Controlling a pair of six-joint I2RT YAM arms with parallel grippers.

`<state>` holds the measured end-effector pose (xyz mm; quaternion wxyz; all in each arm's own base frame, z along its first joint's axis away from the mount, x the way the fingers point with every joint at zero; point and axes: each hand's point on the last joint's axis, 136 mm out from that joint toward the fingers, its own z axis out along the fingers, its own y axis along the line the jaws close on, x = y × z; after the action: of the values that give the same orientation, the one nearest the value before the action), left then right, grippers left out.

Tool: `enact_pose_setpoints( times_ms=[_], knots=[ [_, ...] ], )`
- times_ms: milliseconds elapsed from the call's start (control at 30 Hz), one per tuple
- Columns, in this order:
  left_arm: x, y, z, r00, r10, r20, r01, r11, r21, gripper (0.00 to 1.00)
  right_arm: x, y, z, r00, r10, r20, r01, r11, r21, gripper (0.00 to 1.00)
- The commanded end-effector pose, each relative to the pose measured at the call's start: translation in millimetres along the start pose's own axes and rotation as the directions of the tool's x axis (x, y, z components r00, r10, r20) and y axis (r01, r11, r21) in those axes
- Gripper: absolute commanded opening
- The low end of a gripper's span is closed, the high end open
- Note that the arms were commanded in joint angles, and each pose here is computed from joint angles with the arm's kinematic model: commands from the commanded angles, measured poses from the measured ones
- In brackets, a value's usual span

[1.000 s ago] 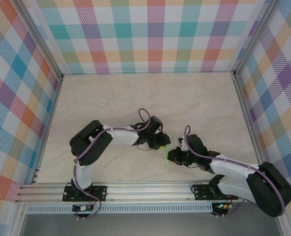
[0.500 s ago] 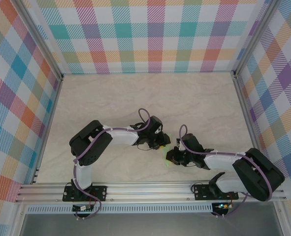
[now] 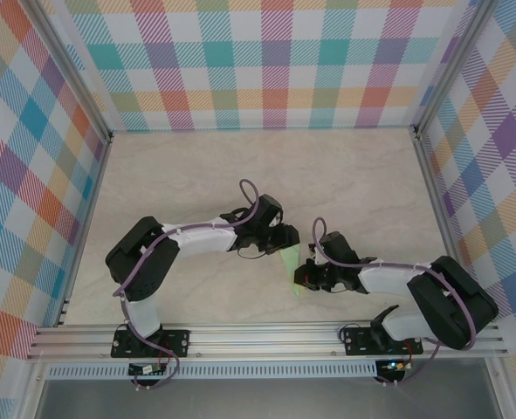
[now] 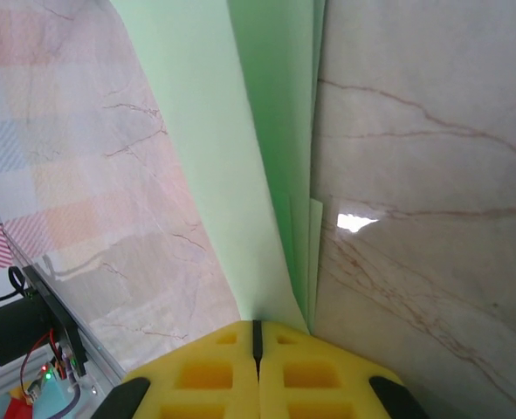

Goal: Fold a paper plane with a square sheet of paper (pick it up from the middle)
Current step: Fold the wing for the fifth time at the center of the table.

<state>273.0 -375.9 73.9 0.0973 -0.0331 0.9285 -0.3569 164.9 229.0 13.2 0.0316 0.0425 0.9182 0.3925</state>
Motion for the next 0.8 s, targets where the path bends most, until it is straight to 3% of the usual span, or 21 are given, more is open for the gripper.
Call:
enact_pose_setpoints(
  times_ms=[0,167,767],
  knots=[
    [-5.8,5.0,-17.3,0.998,0.035,0.05,-0.034,0.999,-0.019,0.45,11.3,-24.7,3.0,0.998,0.012,-0.063,-0.007,0.996,0.084,0.05],
    [-3.0,16.9,-20.0,0.998,0.035,0.06,-0.033,0.999,-0.039,0.34,7.7,-26.4,6.1,0.997,0.009,-0.08,-0.002,0.996,0.087,0.04],
    [-17.6,41.9,6.6,0.996,0.045,0.081,-0.041,0.998,-0.046,0.32,6.6,-31.2,7.1,0.993,0.004,-0.119,0.006,0.997,0.081,0.04]
  ],
)
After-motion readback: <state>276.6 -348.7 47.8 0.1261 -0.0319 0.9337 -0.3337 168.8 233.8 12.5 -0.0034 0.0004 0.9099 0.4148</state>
